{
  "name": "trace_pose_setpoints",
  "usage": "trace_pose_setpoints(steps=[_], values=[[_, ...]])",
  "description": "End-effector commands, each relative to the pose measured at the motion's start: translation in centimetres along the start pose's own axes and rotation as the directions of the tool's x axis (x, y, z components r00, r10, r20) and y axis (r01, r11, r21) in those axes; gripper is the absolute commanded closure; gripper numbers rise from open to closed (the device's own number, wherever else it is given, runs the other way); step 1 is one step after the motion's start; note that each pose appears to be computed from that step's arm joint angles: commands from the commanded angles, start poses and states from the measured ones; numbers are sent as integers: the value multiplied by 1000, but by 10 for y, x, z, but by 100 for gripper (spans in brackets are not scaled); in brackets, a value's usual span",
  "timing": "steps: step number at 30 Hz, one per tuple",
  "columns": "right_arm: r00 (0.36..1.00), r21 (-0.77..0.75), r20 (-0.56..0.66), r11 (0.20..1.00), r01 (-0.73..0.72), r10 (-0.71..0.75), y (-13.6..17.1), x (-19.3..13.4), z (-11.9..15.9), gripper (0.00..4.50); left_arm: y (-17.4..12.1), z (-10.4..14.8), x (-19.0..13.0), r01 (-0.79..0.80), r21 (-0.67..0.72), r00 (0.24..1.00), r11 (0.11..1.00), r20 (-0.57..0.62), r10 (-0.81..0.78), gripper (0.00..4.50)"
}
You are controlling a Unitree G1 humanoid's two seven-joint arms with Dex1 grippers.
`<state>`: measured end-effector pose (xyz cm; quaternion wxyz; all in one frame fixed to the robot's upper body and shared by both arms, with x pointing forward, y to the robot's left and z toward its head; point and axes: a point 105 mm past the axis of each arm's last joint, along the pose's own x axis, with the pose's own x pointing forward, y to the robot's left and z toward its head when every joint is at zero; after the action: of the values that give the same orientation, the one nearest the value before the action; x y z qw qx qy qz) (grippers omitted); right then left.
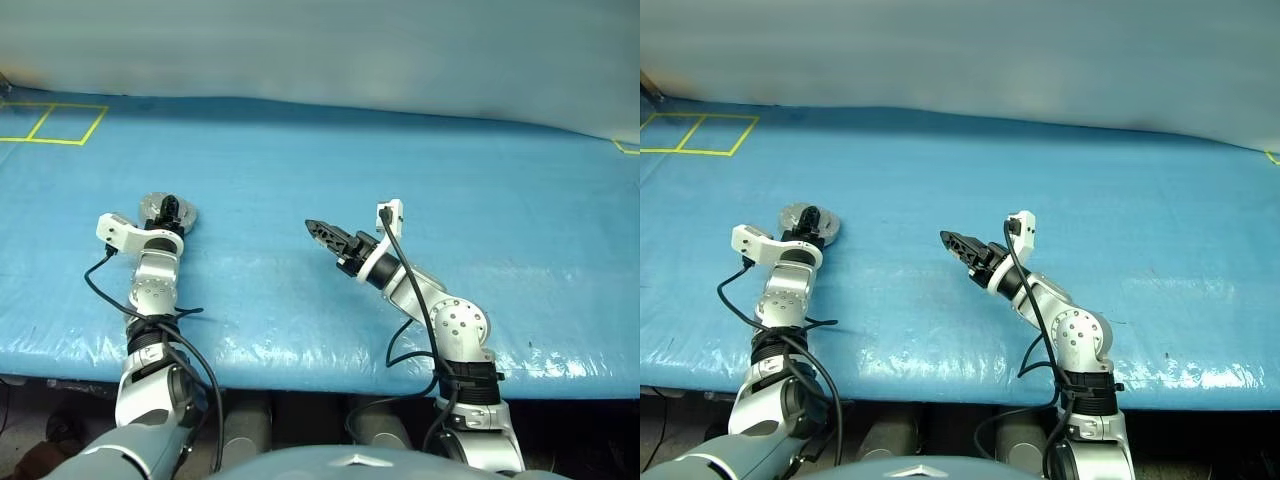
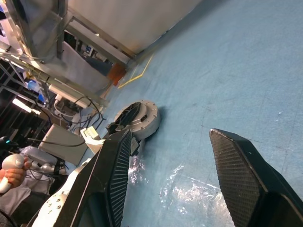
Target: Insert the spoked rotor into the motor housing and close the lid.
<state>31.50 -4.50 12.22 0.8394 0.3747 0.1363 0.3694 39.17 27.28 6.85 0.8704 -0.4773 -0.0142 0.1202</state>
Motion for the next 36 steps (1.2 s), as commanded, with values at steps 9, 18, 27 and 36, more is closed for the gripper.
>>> trace_pose_setpoints(steps=[9, 18, 27, 36], values=[[1000, -4, -7, 1000, -24, 24, 7, 3, 3, 170, 42, 47, -51, -274, 303, 953, 913, 216, 214, 2], [1000, -153, -5, 988, 0, -1, 5, 11, 6, 170, -11, 88, -84, -198, 599, 914, 776, 398, -74, 2], [999, -503, 32, 864, 26, -12, -7, -2, 25, 170, -116, 3, -96, 472, 795, 767, 381, -157, -623, 2], [988, -740, -124, 673, -28, -95, -40, -40, 26, 170, -95, -82, -124, 818, 573, 506, 57, -668, -546, 2]])
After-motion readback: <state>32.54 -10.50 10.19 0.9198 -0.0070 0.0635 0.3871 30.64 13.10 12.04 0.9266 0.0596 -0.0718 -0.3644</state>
